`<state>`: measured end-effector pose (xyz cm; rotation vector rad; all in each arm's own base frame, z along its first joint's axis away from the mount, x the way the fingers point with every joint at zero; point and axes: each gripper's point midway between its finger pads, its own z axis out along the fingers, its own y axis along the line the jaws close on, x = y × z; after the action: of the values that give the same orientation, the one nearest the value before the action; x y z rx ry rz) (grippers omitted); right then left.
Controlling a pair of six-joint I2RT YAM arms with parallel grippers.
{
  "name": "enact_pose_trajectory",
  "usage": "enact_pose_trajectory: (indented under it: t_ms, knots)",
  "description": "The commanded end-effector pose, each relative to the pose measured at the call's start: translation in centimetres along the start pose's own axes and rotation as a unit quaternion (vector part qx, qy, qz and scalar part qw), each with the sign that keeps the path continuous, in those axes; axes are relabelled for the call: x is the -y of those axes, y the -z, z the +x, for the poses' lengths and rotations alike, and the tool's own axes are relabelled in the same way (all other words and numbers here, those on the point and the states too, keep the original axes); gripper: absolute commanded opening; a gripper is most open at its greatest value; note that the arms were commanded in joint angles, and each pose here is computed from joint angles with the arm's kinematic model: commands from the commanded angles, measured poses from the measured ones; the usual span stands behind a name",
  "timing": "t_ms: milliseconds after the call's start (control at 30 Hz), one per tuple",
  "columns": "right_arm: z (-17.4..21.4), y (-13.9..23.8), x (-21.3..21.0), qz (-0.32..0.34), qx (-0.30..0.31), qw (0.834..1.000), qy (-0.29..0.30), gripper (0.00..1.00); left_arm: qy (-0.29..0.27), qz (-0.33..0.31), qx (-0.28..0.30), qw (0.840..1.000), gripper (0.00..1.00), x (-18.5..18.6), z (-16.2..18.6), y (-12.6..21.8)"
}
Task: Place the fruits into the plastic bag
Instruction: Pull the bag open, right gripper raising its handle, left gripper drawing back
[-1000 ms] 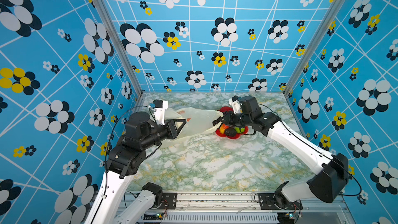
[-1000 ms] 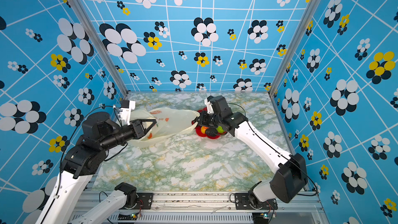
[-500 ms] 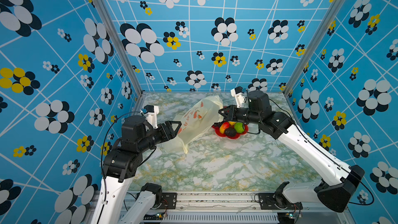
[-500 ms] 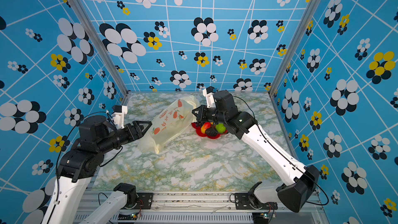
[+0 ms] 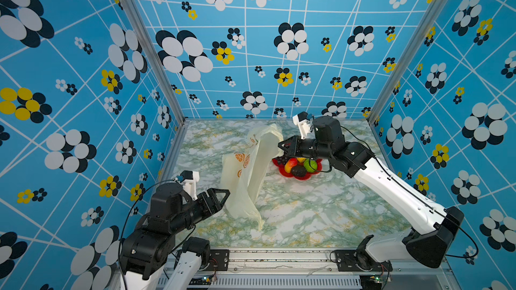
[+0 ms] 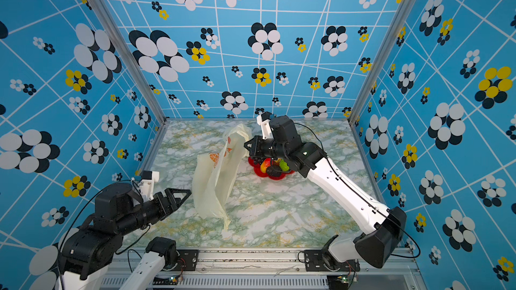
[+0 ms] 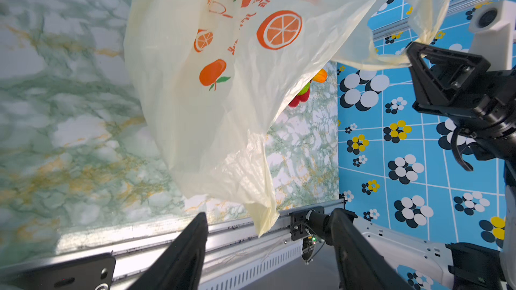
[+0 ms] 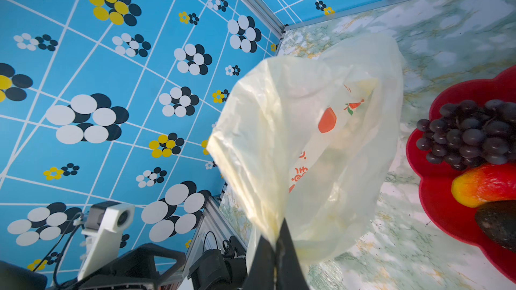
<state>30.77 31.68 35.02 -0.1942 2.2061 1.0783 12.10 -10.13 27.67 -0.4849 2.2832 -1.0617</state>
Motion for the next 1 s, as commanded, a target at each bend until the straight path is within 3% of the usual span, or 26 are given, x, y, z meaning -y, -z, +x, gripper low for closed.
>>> enact_pose_trajectory:
  t_ms: [0, 400, 633, 967]
  knots:
    - [-2.8, 0.4, -0.8, 0.025, 0.036, 0.999, -0.002, 0.00, 0.093, 0.013, -0.049, 0.994, 0.71, -1.3, 2.9, -0.5]
    - [-6.4, -2.4, -6.5, 0.015, 0.073, 0.997, 0.027, 0.00, 0.132, 0.079, -0.051, 0.987, 0.76, 0.5, 2.0, -2.0]
    - [-7.8, -3.7, -7.7, 0.033, 0.077, 0.995, 0.052, 0.00, 0.109, 0.101, -0.068, 0.987, 0.79, 3.4, 0.5, -2.8]
    - [-8.9, -5.0, -8.5, 0.044, 0.080, 0.994, 0.065, 0.00, 0.065, 0.105, -0.128, 0.984, 0.81, 6.6, 2.4, -5.2]
